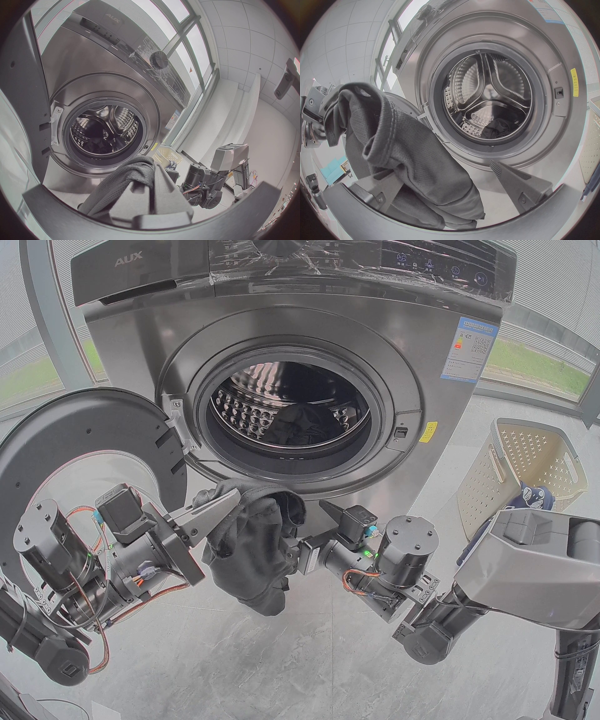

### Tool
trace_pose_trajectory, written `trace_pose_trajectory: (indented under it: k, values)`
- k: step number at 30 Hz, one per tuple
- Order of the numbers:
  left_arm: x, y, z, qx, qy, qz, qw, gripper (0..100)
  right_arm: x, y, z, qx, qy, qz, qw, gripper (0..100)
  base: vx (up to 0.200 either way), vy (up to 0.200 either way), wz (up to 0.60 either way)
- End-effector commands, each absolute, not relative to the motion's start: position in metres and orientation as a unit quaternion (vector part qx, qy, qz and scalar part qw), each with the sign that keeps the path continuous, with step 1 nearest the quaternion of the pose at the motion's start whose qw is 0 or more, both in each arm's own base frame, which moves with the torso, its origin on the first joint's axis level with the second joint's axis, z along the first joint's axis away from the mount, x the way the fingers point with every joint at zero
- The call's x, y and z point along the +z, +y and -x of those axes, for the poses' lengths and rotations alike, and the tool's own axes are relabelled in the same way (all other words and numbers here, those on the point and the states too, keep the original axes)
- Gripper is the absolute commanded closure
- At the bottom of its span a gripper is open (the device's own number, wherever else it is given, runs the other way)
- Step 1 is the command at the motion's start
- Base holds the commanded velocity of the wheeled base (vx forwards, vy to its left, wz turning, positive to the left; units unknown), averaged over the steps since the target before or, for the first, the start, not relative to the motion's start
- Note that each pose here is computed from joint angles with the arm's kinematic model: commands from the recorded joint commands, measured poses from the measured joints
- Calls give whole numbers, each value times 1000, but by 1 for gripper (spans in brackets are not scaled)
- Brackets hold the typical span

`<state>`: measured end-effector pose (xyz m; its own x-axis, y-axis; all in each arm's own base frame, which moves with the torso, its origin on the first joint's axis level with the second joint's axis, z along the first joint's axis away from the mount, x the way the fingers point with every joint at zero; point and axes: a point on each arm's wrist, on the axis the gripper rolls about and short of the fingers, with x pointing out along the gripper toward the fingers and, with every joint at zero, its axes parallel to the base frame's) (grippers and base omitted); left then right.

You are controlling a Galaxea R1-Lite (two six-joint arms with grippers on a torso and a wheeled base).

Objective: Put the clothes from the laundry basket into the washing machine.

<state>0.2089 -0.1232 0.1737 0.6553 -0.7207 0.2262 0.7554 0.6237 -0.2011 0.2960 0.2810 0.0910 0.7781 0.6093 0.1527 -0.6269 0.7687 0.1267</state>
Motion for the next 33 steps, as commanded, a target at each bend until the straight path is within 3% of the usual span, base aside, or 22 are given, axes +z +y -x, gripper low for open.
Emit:
trace_pose_trajectory:
  k: [1, 12, 26, 33]
  values:
    - [174, -123, -210, -410, -64, 140, 899, 100, 89, 270, -291, 323, -37, -79, 942, 0, 0, 0, 0]
    - [175, -123, -210, -409, -65, 141, 899, 100, 74, 264, -276, 329, 0, -61, 942, 0, 0, 0, 0]
    - [174, -124, -210, -409, -64, 141, 899, 100, 96, 271, -286, 329, -43, -80, 940, 0, 0, 0, 0]
    - [175, -123, -210, -410, -64, 140, 899, 100, 96, 253, -306, 296, -48, -80, 951, 0, 0, 0, 0]
